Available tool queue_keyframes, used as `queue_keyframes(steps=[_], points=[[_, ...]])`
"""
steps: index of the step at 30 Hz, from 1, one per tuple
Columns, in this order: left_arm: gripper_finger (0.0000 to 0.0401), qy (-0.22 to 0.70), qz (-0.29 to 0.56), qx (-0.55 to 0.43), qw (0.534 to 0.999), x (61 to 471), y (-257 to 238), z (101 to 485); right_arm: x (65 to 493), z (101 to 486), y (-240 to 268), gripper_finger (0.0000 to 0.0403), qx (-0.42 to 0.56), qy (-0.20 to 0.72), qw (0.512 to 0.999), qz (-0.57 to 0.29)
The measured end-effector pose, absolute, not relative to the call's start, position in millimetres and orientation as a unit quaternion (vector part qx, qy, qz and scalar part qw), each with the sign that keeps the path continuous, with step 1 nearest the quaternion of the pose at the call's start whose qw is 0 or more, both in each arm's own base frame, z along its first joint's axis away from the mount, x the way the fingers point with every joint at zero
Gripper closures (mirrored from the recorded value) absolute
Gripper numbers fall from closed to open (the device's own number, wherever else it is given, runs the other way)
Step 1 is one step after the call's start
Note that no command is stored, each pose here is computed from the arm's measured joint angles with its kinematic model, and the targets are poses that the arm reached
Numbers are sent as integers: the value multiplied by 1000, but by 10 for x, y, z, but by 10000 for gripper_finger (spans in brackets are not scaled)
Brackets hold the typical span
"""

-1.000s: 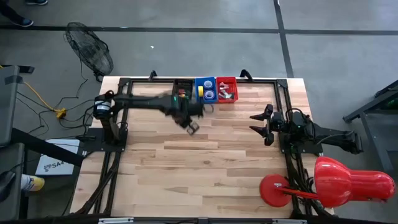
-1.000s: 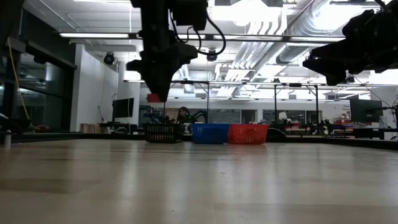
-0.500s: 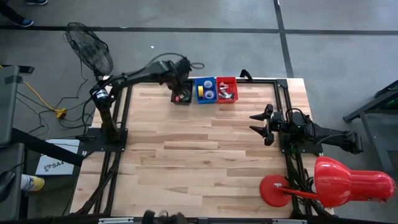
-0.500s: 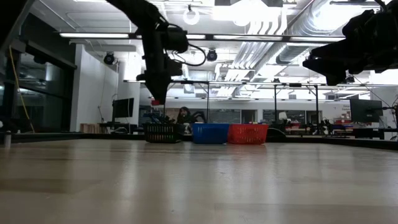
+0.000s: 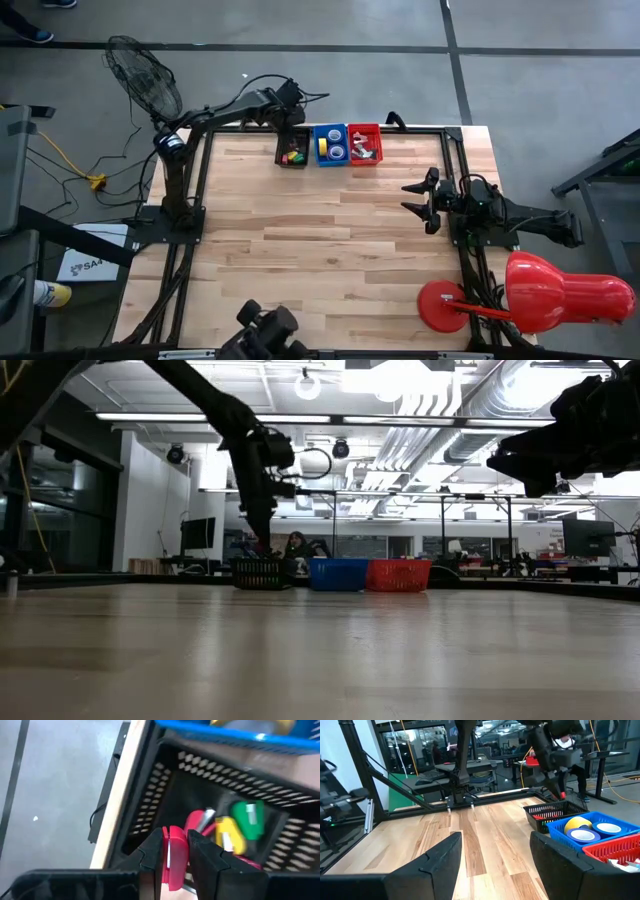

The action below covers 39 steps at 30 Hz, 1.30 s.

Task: Pick and place Stapler, Stapler remover, tape
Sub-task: Put the red stapler into the black bin, then return to Home Position

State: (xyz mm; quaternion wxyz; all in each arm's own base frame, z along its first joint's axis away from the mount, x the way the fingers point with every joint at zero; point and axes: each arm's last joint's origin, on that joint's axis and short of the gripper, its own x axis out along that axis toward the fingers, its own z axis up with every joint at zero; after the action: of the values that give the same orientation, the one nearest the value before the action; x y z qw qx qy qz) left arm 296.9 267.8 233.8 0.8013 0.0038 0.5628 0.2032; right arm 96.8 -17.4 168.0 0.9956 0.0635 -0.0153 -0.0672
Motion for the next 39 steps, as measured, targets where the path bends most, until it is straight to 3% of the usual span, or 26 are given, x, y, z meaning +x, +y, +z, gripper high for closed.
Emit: queue_keyframes(steps=[9,24,39], points=[[334,561,167,23,810,3006,2852,2093,968,1680,-174,176,64,-15,996,-67],[332,543,119,76,828,3063,2882,2066,968,1680,-175,176,63,-15,996,-67],[242,539,114,73,831,3066,2878,2067,968,1680,-175,176,63,-15,996,-67]])
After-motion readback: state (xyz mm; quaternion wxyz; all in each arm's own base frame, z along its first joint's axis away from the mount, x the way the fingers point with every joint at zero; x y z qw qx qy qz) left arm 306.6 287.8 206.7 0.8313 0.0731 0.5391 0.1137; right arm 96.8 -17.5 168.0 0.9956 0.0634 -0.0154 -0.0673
